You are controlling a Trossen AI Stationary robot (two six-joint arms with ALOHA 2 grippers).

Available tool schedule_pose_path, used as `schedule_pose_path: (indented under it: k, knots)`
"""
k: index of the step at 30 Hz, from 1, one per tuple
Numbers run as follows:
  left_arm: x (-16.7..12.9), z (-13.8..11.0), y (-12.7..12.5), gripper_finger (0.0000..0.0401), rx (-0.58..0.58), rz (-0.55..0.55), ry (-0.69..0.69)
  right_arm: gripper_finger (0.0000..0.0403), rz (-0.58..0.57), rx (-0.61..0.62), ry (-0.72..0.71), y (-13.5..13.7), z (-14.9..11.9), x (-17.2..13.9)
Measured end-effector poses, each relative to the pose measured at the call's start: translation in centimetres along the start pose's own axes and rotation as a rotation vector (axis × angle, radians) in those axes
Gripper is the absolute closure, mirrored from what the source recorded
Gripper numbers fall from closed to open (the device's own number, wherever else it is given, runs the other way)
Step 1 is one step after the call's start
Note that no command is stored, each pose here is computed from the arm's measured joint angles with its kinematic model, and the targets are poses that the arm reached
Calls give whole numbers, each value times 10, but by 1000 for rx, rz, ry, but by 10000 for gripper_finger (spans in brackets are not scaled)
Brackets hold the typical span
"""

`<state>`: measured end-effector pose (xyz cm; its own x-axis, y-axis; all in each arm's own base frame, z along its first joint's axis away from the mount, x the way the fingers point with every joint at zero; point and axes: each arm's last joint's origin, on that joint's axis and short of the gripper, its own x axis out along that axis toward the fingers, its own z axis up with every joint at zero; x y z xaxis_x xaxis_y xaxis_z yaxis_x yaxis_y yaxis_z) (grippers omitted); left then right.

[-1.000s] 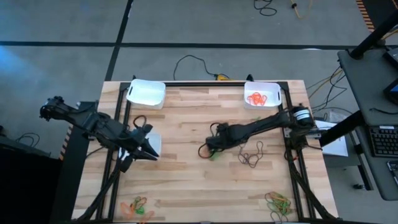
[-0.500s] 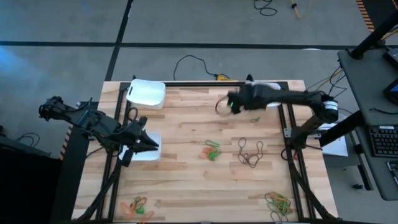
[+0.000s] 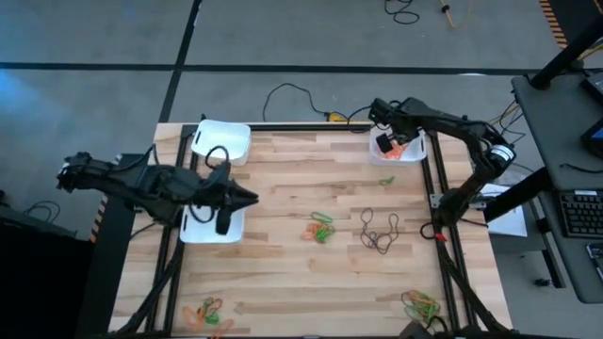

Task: Sort rubber bands into baskets
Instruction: Put the orange rubber band into the top right white bin

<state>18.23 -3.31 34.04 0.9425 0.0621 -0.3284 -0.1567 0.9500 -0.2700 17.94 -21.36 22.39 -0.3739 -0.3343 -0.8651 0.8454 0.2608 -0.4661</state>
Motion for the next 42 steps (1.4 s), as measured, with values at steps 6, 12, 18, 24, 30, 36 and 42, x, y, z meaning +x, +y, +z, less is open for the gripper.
schedule_pose_path:
  k: [6,12,18,24,30,36,42]
  knots:
    - [-1,12,7,359,2,25,-82,394,-9,-90,28,9,-12,35]
    - [-10,29,5,359,42,23,-137,380,-10,-48,26,15,-20,58]
    - [-19,39,3,359,48,23,-135,313,-56,3,-32,15,-17,59]
    - [-21,35,5,359,21,37,-61,261,-55,83,-109,7,-3,36]
    - [-21,33,3,359,0,-35,-18,248,43,70,-250,18,-7,-10]
    - [-22,32,3,359,18,-70,5,258,230,-5,-403,53,-47,-63]
    - [-22,31,3,359,84,-67,14,268,595,-218,-553,105,-109,-120]
